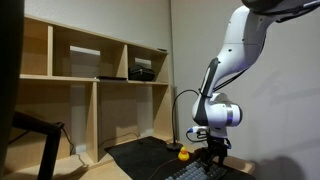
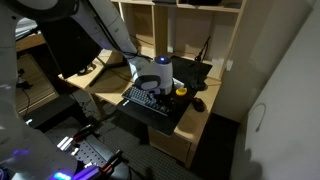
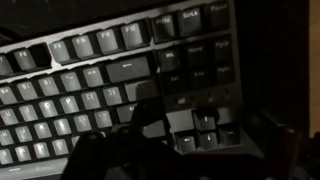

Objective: Press on the keyboard

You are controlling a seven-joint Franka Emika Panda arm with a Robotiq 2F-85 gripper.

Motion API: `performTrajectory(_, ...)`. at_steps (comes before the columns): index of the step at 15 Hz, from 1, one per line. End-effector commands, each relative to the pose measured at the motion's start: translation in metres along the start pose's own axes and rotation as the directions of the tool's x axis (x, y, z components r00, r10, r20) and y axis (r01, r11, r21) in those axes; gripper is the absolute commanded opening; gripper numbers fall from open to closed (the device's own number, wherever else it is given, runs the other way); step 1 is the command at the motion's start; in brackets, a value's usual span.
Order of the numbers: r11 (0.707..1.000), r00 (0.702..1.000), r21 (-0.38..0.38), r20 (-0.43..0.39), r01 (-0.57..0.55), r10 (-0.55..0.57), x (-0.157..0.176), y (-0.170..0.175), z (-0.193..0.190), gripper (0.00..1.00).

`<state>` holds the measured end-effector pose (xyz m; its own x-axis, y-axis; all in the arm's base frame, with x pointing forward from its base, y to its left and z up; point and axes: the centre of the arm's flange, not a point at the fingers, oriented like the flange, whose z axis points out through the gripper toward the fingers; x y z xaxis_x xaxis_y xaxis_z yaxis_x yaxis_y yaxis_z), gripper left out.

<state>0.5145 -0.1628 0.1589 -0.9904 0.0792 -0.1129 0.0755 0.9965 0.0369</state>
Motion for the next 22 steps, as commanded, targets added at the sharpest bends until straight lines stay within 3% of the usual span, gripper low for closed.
performTrajectory(1,1.000,1.000,0.000,0.000,0.000,0.000,0.000,0.000,0.000,1.00)
performTrajectory(6,0.999,1.000,-0.050,-0.018,-0.021,0.020,-0.014,0.003,0.029,1.00)
performTrajectory(8,0.999,0.999,-0.030,-0.041,-0.036,0.035,-0.015,0.000,0.039,1.00)
performTrajectory(12,0.998,0.998,-0.035,-0.037,-0.047,0.046,-0.009,-0.007,0.027,1.00)
performTrajectory(18,0.998,0.997,-0.042,0.050,-0.048,0.050,0.023,-0.022,-0.057,1.00)
performTrajectory(22,0.992,0.985,-0.129,0.166,-0.017,0.038,0.054,-0.044,-0.130,1.00)
